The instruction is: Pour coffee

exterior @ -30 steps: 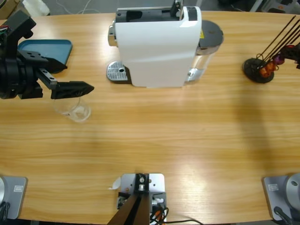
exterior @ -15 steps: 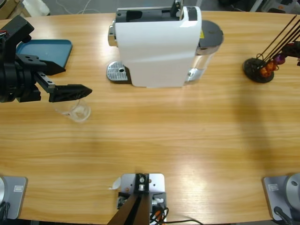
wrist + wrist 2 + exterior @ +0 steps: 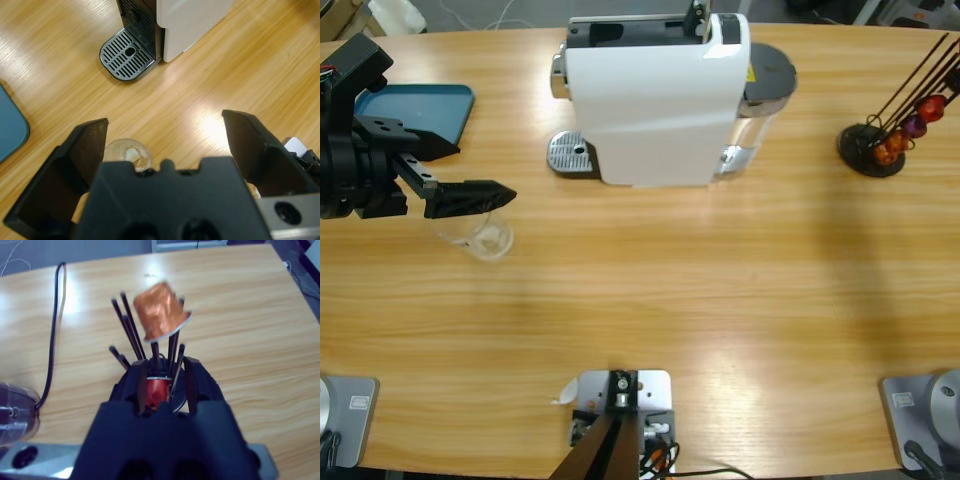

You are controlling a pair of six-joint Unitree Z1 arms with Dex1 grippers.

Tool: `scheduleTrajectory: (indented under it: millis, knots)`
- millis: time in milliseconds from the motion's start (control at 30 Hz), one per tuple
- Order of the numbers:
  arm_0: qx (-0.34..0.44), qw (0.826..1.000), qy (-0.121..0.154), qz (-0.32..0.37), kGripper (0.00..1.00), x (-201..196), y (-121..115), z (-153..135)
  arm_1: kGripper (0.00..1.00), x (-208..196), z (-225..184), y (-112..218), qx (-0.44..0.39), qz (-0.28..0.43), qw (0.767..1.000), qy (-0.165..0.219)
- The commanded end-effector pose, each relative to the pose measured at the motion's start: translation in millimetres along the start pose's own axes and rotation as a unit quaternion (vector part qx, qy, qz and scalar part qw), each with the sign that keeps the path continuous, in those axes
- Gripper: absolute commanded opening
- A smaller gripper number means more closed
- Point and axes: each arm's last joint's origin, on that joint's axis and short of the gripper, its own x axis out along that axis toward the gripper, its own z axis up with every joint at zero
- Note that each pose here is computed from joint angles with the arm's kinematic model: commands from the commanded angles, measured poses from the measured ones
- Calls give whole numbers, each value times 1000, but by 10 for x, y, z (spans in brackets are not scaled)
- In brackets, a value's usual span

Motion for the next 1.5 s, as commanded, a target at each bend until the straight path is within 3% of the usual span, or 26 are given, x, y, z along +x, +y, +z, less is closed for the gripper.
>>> scheduleTrajectory:
  millis: [33,100,167,200,767,1500]
  knots:
    - [-2,1000,5,6,991,11,5,-98,306,-125,52,-4,-10,-1,1000,-7]
    - [-2,1000,7,6,991,16,6,-102,346,-128,21,-1,-9,-3,1000,1]
    - [-2,1000,8,6,991,24,5,-103,489,-136,-19,30,-5,2,1000,13]
    - [-2,1000,8,7,991,29,4,-101,494,-153,-44,53,-5,6,1000,15]
    - [-3,1000,3,6,991,40,3,-102,468,77,-391,86,-9,6,998,60]
    - [-3,1000,1,5,991,26,6,-110,430,259,-395,51,3,-1,998,70]
